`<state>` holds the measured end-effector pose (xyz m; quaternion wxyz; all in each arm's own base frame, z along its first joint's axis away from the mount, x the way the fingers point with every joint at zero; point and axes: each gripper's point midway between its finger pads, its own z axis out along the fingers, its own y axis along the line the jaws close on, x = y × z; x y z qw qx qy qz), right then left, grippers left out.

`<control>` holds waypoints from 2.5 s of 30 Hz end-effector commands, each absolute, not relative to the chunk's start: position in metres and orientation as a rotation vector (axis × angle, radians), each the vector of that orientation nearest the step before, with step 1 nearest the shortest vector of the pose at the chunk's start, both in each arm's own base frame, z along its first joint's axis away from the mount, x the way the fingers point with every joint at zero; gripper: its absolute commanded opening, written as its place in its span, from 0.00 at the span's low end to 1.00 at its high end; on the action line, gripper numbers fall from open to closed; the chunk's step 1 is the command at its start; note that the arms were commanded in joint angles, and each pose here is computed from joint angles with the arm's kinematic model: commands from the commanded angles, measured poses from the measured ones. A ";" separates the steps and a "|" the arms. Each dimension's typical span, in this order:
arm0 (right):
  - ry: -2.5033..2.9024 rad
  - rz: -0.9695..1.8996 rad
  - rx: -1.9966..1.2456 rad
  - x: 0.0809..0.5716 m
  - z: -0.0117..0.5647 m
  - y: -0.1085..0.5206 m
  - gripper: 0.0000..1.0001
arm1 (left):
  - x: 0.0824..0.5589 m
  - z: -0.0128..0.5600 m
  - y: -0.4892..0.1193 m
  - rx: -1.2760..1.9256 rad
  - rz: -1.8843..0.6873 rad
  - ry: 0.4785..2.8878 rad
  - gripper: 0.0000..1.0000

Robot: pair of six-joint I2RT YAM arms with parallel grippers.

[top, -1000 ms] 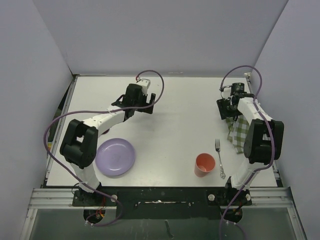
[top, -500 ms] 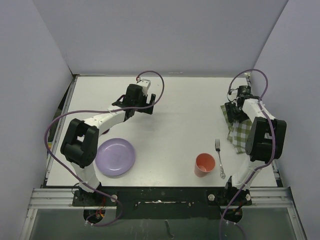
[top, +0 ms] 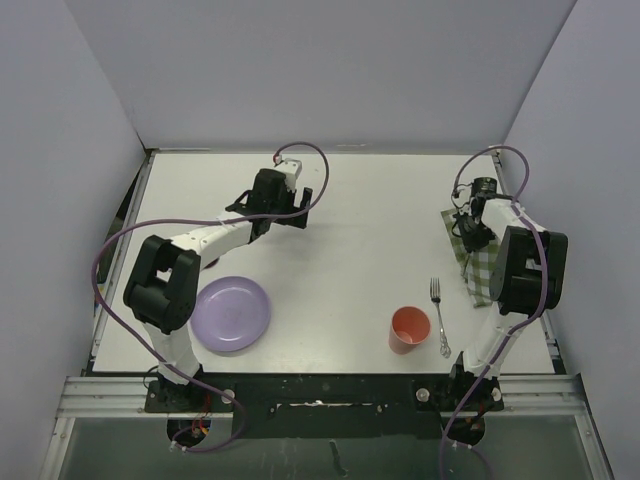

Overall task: Set the dinner table for one person
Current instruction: Move the napkin to the center of the board.

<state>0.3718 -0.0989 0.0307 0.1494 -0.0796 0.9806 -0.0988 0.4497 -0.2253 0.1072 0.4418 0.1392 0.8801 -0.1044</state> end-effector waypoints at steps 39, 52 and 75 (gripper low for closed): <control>2.204 -0.697 -1.040 0.531 0.172 0.053 0.13 | 0.496 0.104 -0.292 0.271 -0.559 2.031 0.98; 1.965 -1.032 -0.906 0.584 0.226 0.022 0.61 | 0.499 0.157 -0.328 0.460 -0.682 1.858 0.98; 2.282 -0.919 -0.717 0.523 0.186 -0.068 0.05 | 0.482 0.154 -0.409 0.682 -1.022 1.750 0.98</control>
